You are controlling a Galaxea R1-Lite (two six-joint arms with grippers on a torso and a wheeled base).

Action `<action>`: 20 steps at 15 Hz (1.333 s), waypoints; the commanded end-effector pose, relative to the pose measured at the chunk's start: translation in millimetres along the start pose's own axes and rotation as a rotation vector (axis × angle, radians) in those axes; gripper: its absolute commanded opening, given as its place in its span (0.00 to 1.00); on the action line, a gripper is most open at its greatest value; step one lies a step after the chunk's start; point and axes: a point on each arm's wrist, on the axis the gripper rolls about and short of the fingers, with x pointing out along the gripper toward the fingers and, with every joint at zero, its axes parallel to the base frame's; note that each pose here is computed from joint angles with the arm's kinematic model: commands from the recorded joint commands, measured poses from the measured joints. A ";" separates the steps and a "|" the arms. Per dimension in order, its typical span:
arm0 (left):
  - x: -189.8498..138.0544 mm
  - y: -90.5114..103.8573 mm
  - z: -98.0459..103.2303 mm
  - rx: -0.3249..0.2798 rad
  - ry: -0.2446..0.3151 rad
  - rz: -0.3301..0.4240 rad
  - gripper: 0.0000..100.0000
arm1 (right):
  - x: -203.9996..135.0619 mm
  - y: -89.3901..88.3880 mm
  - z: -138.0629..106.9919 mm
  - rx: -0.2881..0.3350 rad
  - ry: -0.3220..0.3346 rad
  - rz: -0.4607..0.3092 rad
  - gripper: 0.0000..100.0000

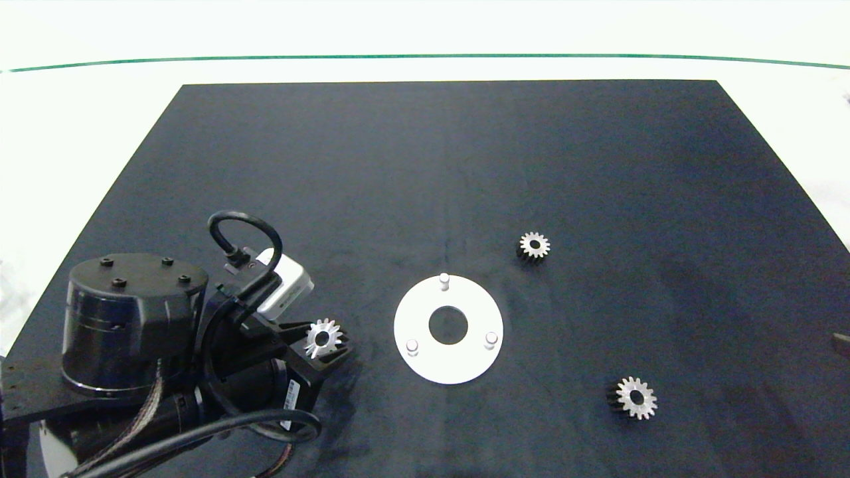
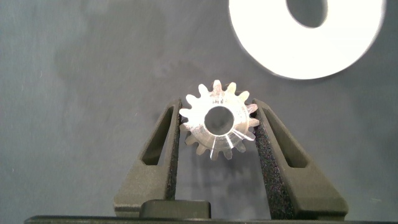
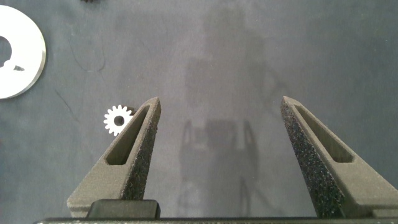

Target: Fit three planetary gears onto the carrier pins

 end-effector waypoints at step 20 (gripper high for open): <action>50.0 -61.5 21.1 0.097 -0.055 -0.130 0.22 | 2.9 0.0 -9.1 -0.002 0.033 -0.008 0.76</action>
